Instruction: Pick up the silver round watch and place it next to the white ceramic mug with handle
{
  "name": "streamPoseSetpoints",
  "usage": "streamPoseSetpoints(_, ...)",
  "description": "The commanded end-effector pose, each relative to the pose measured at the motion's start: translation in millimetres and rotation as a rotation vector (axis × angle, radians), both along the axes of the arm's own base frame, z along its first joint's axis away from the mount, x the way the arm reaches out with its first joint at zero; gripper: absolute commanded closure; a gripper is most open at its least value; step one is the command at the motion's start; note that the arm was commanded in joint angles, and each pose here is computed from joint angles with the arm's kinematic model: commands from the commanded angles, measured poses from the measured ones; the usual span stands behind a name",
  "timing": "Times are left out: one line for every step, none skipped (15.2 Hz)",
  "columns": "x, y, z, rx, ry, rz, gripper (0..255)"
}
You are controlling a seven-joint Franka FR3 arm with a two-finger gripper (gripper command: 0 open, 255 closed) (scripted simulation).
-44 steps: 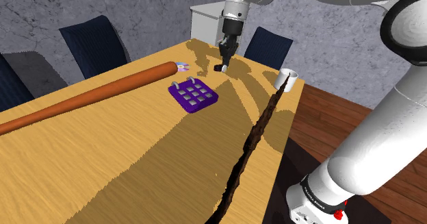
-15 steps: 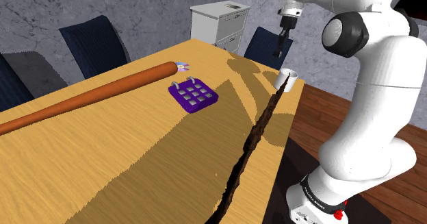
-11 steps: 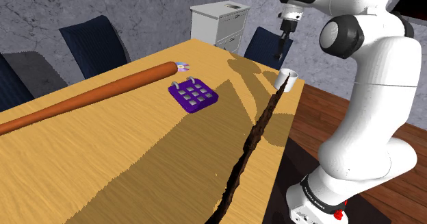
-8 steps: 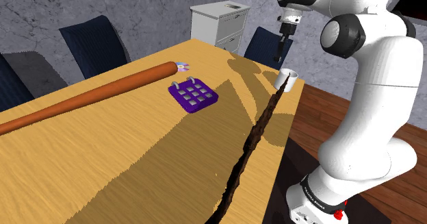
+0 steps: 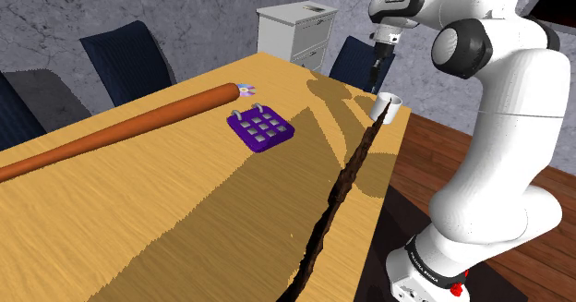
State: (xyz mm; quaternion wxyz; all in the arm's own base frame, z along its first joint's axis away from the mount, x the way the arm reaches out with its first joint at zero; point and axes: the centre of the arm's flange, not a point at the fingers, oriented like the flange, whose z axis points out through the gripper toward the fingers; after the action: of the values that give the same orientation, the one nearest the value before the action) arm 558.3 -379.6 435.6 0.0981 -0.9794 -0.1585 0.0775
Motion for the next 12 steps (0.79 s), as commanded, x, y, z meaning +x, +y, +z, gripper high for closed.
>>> streamPoseSetpoints(-1,-1,-10,0.0,0.0,0.0,255)
streamPoseSetpoints(-1,-1,-16,0.0,0.0,0.0,255)
streamPoseSetpoints(-1,-1,-21,0.0,0.0,0.0,255)
streamPoseSetpoints(-1,-1,-26,0.0,0.0,0.0,255)
streamPoseSetpoints(-1,-1,-32,0.0,0.0,0.0,255)
streamPoseSetpoints(-1,-1,-37,0.0,0.0,0.0,255)
streamPoseSetpoints(-1,-1,-42,0.0,0.0,0.0,255)
streamPoseSetpoints(-1,-1,-47,0.0,0.0,0.0,255)
streamPoseSetpoints(-1,-1,-53,0.0,0.0,0.0,255)
streamPoseSetpoints(-1,-1,-58,0.0,0.0,0.0,255)
streamPoseSetpoints(-1,-1,-63,0.0,0.0,0.0,255)
streamPoseSetpoints(-1,-1,-69,0.0,0.0,0.0,255)
